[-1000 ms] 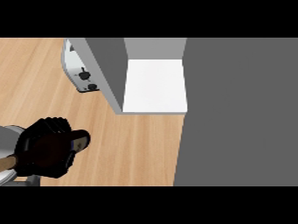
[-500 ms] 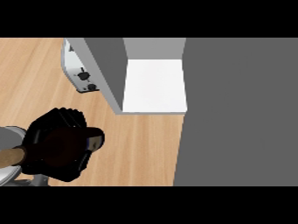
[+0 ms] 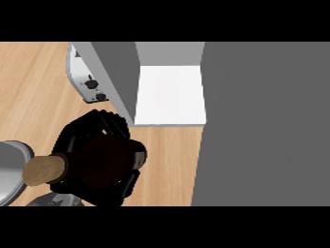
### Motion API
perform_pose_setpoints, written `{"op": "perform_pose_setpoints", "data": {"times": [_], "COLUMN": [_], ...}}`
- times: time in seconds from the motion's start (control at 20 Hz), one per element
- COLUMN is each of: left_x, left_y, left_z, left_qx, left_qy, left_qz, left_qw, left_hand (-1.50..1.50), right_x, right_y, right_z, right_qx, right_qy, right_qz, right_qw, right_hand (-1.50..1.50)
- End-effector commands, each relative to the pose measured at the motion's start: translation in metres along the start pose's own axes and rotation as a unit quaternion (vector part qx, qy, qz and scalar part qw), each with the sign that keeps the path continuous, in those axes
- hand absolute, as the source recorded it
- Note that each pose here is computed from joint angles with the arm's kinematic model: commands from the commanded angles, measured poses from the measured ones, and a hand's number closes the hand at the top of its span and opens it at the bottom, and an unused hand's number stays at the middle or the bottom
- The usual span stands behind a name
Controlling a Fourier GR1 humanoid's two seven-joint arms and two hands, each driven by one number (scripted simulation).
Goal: Pick up the wine, place it into the cabinet and close the cabinet
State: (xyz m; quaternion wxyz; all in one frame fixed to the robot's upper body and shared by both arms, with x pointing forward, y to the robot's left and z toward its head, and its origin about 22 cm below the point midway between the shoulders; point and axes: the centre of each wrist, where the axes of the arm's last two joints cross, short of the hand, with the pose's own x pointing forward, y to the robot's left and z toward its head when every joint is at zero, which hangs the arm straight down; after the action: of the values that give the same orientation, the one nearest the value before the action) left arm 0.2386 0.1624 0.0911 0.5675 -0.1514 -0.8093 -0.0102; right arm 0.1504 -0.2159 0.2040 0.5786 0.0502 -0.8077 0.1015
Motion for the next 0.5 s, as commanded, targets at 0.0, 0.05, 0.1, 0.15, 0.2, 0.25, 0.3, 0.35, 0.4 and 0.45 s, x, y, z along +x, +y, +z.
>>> {"op": "perform_pose_setpoints", "data": {"times": [0.0, 0.05, 0.1, 0.15, 0.2, 0.25, 0.3, 0.35, 0.4, 0.45], "left_x": [-0.003, 0.006, 0.013, 0.023, 0.009, 0.015, 0.021, 0.005, 0.026, 0.002], "left_y": [-0.03, -0.041, -0.048, -0.057, -0.067, -0.069, -0.055, -0.081, -0.085, -0.087], "left_z": [-0.001, -0.006, -0.021, -0.022, -0.025, -0.043, -0.048, -0.031, -0.046, -0.054], "left_qx": [-0.009, -0.008, -0.005, -0.004, -0.002, 0.001, 0.003, 0.002, 0.001, 0.005], "left_qy": [0.0, 0.007, -0.002, 0.0, -0.003, 0.013, 0.01, 0.008, -0.006, -0.005], "left_qz": [0.018, 0.025, 0.021, 0.021, 0.021, 0.026, 0.025, 0.005, 0.011, -0.013], "left_qw": [0.9998, 0.9996, 0.9998, 0.9998, 0.9998, 0.9996, 0.9996, 1.0, 0.9999, 0.9999], "left_hand": [1.5, 1.5, 1.5, 1.5, 1.5, 1.5, 1.5, 1.5, 1.5, 1.5], "right_x": [-0.002, 0.01, 0.013, 0.023, 0.009, 0.018, 0.02, 0.014, 0.012, 0.017], "right_y": [-0.005, -0.003, -0.003, -0.002, 0.005, 0.005, -0.004, 0.011, -0.005, -0.003], "right_z": [-0.001, 0.022, 0.019, 0.019, 0.024, 0.025, 0.017, 0.014, 0.011, 0.017], "right_qx": [0.014, 0.011, 0.013, 0.025, 0.01, 0.015, 0.025, 0.018, 0.018, 0.016], "right_qy": [-0.022, -0.025, -0.019, -0.028, -0.025, -0.026, -0.024, -0.025, -0.01, -0.029], "right_qz": [-0.026, -0.023, -0.03, -0.027, -0.034, -0.025, -0.016, -0.036, -0.023, -0.028], "right_qw": [0.999, 0.999, 0.999, 0.999, 0.999, 0.999, 0.999, 0.999, 1.0, 0.999], "right_hand": [-1.5, -1.5, -1.5, -1.5, -1.5, -1.5, -1.5, -1.5, -1.5, -1.5]}}
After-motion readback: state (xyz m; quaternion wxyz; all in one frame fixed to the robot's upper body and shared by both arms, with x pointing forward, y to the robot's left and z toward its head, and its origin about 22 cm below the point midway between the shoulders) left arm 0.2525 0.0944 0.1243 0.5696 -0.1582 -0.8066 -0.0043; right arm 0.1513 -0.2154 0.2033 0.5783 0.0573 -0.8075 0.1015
